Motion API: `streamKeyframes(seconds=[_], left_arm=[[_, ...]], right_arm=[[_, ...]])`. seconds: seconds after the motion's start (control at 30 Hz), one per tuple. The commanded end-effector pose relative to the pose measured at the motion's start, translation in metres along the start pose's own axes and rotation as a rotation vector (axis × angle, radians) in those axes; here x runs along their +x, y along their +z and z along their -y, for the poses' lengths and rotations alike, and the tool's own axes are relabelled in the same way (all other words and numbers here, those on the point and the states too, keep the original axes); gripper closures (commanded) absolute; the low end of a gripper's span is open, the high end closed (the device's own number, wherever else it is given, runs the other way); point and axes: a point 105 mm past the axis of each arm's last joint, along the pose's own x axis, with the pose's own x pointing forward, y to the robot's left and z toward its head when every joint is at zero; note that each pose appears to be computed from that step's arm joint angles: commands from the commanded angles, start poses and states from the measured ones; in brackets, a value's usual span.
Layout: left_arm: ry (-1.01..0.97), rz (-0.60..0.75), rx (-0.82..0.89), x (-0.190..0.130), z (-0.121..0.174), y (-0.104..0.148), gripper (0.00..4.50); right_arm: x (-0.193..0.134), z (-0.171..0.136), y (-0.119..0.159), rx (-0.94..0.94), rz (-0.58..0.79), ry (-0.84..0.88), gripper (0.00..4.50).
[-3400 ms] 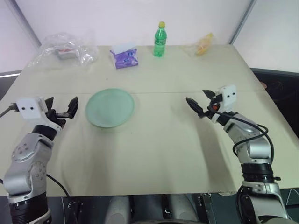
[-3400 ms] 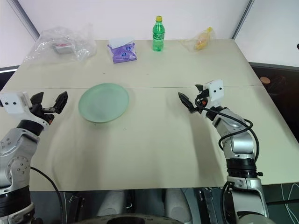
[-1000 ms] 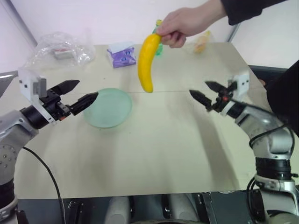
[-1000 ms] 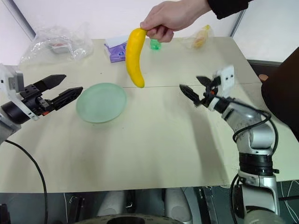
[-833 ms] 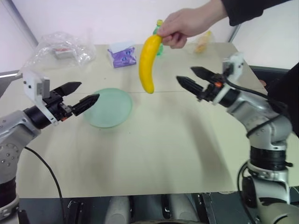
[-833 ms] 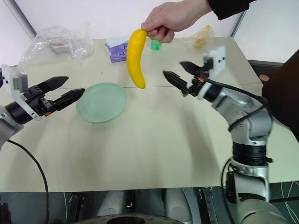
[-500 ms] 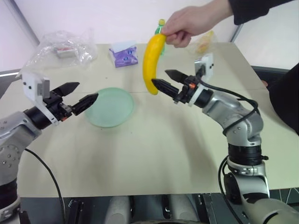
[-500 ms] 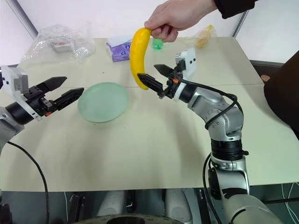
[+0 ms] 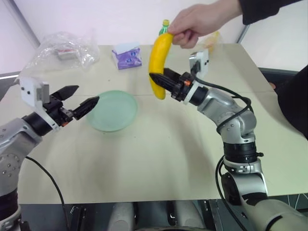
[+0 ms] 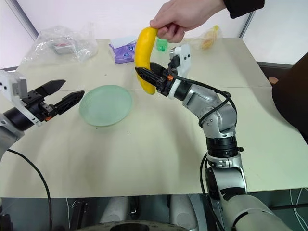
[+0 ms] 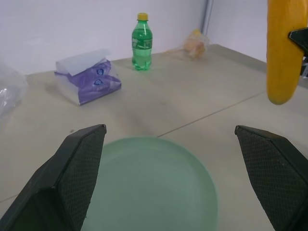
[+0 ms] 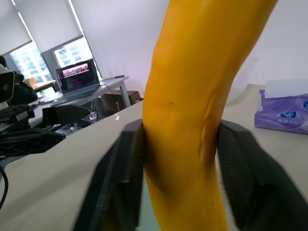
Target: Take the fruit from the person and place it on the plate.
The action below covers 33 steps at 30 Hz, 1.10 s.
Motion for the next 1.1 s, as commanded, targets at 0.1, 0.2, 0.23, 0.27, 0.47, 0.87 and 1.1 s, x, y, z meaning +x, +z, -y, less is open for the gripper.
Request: streamKeyframes(seconds=[0.1,0.2,0.23,0.27,0.47,0.87,1.1], left_arm=[[0.01,0.053,0.041,-0.002,0.0,0.013,0.0],[0.03,0.038,0.046,-0.005,-0.004,0.01,0.0],[0.04,0.025,0.047,-0.006,-0.006,0.008,0.0],[0.054,0.007,0.05,-0.009,-0.009,0.005,0.0],[0.168,-0.119,0.063,-0.025,-0.03,-0.02,0.0],[0.2,-0.219,0.041,-0.045,-0.022,-0.042,0.0],[0.21,-0.197,0.03,-0.045,-0.018,-0.042,0.0]], right_arm=[[0.005,-0.007,0.018,-0.047,0.054,0.031,3.22],[0.01,-0.012,0.015,-0.064,0.033,0.048,3.22],[0.012,-0.015,0.012,-0.064,0.024,0.057,3.22],[0.017,-0.018,0.005,-0.069,-0.002,0.064,3.22],[0.058,-0.035,-0.063,-0.194,-0.232,0.118,3.22],[0.113,-0.051,-0.093,-0.362,-0.292,0.229,3.22],[0.123,-0.053,-0.093,-0.363,-0.268,0.227,0.89]])
